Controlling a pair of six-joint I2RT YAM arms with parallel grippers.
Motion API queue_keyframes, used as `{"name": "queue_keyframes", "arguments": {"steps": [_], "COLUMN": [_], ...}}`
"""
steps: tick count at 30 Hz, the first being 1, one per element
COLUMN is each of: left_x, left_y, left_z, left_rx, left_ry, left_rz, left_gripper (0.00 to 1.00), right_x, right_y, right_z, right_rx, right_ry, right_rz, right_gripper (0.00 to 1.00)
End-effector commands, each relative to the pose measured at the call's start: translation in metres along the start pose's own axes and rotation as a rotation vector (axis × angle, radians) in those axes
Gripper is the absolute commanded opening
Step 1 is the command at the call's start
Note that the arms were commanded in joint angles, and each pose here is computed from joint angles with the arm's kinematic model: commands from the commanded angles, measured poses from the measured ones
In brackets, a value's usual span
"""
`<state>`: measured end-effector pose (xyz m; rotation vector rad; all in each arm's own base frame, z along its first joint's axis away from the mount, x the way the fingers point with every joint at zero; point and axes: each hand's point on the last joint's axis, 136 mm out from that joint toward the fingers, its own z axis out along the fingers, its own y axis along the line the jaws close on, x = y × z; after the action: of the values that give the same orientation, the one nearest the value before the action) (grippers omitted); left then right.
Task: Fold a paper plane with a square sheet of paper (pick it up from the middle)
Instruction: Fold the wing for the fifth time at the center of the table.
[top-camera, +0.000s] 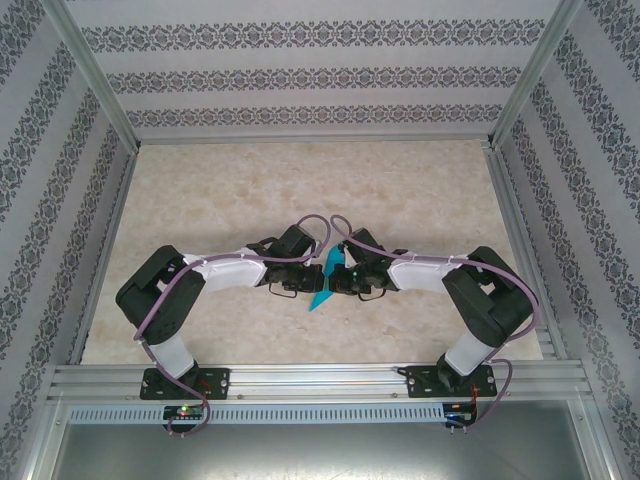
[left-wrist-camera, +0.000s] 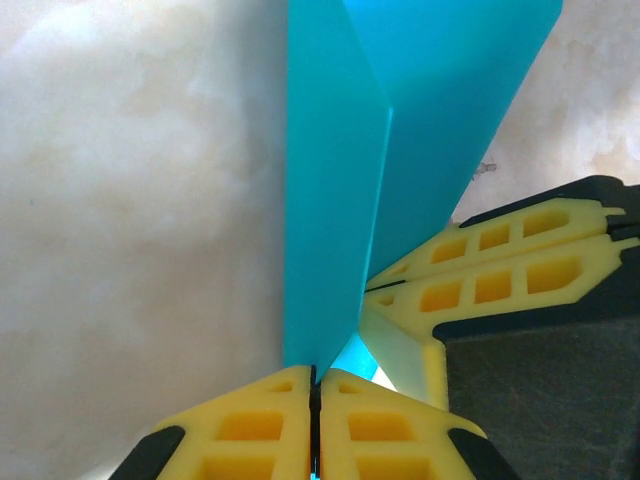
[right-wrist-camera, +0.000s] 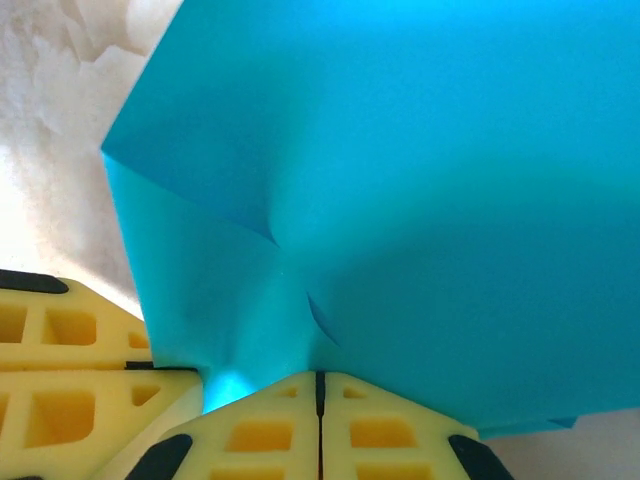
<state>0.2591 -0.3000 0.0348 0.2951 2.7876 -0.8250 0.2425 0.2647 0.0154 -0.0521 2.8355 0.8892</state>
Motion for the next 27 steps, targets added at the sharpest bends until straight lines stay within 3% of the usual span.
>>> {"name": "queue_keyframes", "arguments": {"steps": [1,16,27], "left_x": [0.006,-0.005,-0.005], "left_y": [-0.01,-0.018,-0.007], "left_z": [0.0,-0.018,-0.023], "left_rx": [0.017,-0.001,-0.067], "left_ry": [0.031,-0.016,-0.01], "left_rz": [0.052,0.12,0.134], "left_gripper": [0.11,0.23,0.22], "right_x": [0.008,0.01,0.01], "right_y": [-0.017,-0.021,-0.021], "right_z": [0.005,0.005,0.004], "right_rx": [0.039,0.03,0.023], "right_ry": [0.021,0.021,0.021], "right_rz": [0.025,0.036,0.037], "right_gripper": [0.07,0.06,0.06]}}
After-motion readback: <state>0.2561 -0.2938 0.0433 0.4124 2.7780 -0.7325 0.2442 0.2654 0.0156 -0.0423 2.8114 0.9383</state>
